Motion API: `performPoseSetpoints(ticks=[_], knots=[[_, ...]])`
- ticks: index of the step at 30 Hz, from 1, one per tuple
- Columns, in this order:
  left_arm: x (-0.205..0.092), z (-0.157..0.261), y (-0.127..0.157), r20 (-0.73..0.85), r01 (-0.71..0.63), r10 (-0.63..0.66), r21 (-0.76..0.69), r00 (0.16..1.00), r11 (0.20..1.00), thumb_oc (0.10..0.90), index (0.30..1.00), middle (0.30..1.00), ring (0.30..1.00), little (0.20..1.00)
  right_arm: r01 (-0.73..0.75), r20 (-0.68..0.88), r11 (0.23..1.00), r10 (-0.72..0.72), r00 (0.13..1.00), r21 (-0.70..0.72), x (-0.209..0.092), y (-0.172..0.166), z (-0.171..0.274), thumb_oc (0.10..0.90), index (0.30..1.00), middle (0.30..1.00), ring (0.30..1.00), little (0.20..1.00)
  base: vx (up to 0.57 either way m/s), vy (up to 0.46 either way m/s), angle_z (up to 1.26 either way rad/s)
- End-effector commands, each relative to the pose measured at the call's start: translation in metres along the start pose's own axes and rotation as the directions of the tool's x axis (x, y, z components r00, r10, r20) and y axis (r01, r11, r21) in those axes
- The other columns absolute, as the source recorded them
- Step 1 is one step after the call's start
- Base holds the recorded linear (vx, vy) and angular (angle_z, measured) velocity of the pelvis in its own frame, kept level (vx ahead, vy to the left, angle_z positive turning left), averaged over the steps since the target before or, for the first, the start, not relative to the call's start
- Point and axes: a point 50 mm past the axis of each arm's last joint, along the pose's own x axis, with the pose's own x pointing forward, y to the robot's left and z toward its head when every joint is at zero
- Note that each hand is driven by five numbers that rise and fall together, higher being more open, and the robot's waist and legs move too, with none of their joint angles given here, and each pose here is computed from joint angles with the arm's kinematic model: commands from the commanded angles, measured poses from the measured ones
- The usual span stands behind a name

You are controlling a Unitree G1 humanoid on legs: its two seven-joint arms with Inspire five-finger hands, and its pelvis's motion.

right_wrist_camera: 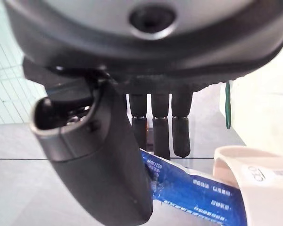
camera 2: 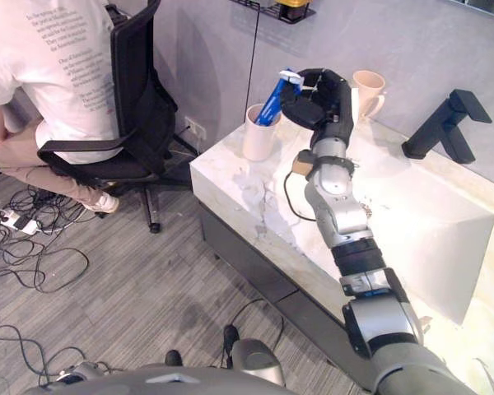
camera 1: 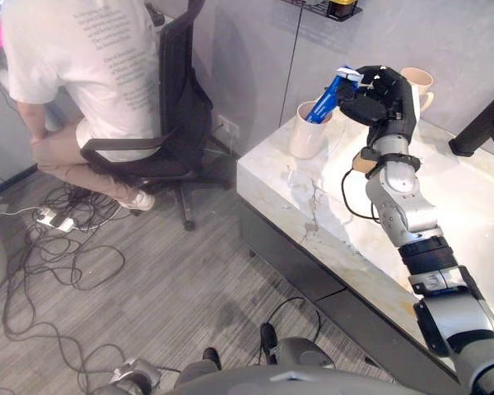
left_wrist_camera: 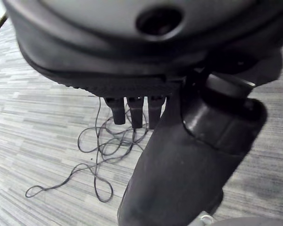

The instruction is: Organize the bathroom.

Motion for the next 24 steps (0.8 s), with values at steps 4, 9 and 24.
performPoseSetpoints(ticks=[4,9,24], knots=[[0.0084,-0.0320,0.0293,-0.133,-0.092,0.107,0.110,0.985,0.990,0.800,0.900,0.900,0.900,0.900,-0.015,0.288,0.997,-0.008,0.958,0.077,0.0208,0.0107,0.0645,0.800,0.900,0.900,0.900,0.900,0.00,0.000,0.00],[0.0082,-0.0301,0.0300,-0.126,-0.099,0.113,0.111,0.986,0.989,0.800,0.900,0.900,0.900,0.900,-0.008,0.289,0.997,-0.014,0.957,0.076,0.0210,0.0119,0.0640,0.800,0.900,0.900,0.900,0.900,0.00,0.000,0.00],[0.0080,-0.0272,0.0283,-0.107,-0.088,0.103,0.131,0.989,0.987,0.800,0.900,0.900,0.900,0.900,0.023,0.299,1.000,-0.016,0.954,-0.019,0.0247,0.0075,0.0638,0.800,0.900,0.900,0.900,0.900,0.00,0.000,0.00]])
